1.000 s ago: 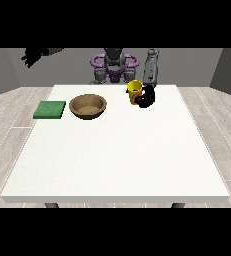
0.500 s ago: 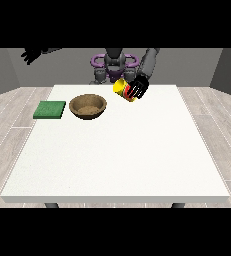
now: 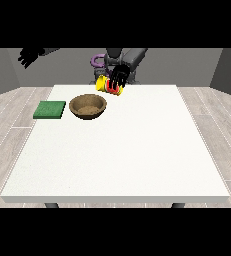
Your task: Pick the cup and pour the ball into the bowl, then pick the bowl and place it on the pad
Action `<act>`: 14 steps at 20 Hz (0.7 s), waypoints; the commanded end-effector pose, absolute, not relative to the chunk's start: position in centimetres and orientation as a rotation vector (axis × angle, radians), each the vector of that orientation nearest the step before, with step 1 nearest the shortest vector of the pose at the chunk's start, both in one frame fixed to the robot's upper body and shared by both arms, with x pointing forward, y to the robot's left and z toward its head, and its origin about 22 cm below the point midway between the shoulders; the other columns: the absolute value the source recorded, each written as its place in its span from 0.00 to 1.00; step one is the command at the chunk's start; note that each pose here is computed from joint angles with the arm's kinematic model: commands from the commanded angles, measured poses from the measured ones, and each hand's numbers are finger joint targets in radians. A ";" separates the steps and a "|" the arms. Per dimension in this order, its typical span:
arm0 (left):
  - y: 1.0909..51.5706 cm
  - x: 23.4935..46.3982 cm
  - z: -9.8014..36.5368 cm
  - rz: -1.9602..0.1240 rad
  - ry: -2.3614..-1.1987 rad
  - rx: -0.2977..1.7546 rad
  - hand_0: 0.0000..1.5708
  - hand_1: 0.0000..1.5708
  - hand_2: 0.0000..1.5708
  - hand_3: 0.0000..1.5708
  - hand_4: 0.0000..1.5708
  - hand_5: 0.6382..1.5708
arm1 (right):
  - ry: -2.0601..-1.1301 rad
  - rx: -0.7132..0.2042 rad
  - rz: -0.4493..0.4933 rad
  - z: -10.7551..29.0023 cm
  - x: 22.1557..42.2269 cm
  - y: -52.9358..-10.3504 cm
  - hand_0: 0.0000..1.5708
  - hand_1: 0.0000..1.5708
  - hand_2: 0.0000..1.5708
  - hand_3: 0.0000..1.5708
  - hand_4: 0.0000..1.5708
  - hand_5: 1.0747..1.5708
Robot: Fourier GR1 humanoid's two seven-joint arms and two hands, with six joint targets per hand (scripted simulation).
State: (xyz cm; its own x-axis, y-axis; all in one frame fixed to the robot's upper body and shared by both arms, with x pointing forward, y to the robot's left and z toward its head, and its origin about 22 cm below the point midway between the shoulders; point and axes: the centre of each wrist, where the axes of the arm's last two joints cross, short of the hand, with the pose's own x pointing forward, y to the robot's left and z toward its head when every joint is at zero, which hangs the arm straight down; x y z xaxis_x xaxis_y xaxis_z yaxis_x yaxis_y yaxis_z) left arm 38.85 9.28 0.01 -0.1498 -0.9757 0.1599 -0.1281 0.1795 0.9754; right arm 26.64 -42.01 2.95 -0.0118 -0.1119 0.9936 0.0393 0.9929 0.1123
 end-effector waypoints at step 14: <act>1.9 37.6 4.2 -1.634 -1.222 1.632 0.16 0.16 0.79 0.99 0.69 1.00 | -1.571 0.123 -0.110 2.3 30.6 -37.5 0.00 0.00 0.00 0.21 0.44 0.96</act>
